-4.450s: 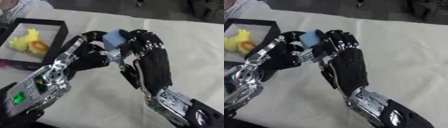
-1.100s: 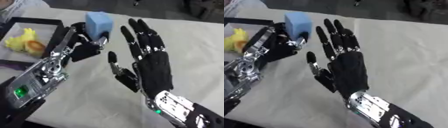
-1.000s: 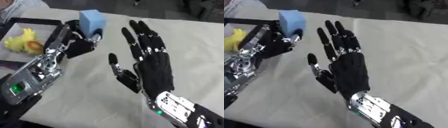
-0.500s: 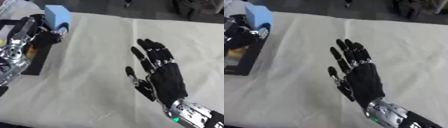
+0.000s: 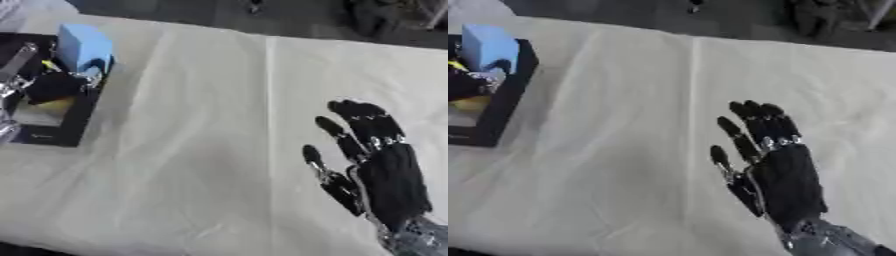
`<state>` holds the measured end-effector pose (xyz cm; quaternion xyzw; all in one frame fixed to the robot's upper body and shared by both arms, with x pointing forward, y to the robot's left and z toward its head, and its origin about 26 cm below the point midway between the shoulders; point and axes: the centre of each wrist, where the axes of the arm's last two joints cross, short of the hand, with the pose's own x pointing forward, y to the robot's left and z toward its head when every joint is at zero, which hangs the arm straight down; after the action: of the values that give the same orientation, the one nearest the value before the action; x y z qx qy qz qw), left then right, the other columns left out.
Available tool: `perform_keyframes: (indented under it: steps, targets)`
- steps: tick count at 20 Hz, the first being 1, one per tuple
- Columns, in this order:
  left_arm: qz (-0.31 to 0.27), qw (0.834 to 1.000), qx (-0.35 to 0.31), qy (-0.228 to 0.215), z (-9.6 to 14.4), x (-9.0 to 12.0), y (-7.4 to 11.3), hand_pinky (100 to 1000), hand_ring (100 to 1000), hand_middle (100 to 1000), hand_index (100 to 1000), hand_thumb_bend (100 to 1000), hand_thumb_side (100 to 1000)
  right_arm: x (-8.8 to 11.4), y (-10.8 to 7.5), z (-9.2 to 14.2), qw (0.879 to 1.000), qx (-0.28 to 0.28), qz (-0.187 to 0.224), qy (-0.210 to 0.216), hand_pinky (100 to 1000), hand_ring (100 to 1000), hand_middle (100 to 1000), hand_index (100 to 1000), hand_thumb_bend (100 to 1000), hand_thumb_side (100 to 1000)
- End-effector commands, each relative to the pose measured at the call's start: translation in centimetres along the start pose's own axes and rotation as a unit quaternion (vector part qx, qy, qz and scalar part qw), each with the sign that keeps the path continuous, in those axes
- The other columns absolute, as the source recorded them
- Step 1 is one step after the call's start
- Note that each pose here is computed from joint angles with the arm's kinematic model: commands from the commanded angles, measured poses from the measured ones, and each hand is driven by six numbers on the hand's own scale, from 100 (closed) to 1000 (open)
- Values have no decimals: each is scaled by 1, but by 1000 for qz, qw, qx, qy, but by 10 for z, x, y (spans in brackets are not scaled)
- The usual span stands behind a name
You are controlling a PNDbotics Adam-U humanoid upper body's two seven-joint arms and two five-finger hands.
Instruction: Pick up the objects with one hand, pass them to the other hand, and then place them into the box on the other side of the table.
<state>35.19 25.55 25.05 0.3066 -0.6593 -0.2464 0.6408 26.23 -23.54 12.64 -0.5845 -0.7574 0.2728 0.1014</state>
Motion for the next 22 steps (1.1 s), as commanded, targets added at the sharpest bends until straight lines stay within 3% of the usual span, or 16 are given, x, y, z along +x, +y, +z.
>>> perform_keyframes:
  steps: [1, 9, 13, 14, 18, 22]
  targets:
    - [-57, 986, 133, 82, -1, -2, 24, 903, 384, 437, 484, 100, 322, -25, -8, -18, 992, -87, 62, 65, 720, 775, 760, 744, 343, 179]
    - [-78, 974, 183, 112, -18, -29, 39, 890, 395, 445, 497, 100, 327, -57, -21, -48, 976, -138, 91, 141, 698, 772, 758, 742, 319, 199]
    - [-95, 968, 198, 119, -26, -41, 42, 892, 421, 477, 566, 100, 359, -61, -23, -52, 972, -147, 94, 156, 696, 772, 758, 743, 315, 201]
    - [-99, 967, 200, 123, -28, -44, 43, 903, 440, 499, 607, 100, 326, -61, -23, -53, 971, -150, 94, 159, 693, 771, 757, 742, 313, 203]
    - [-116, 958, 213, 154, -34, -53, 48, 960, 524, 601, 775, 423, 338, -63, -24, -55, 969, -156, 93, 167, 691, 770, 757, 742, 308, 206]
    - [-129, 943, 234, 196, -42, -67, 56, 985, 578, 649, 827, 726, 393, -63, -24, -55, 968, -158, 94, 170, 690, 770, 758, 744, 296, 213]
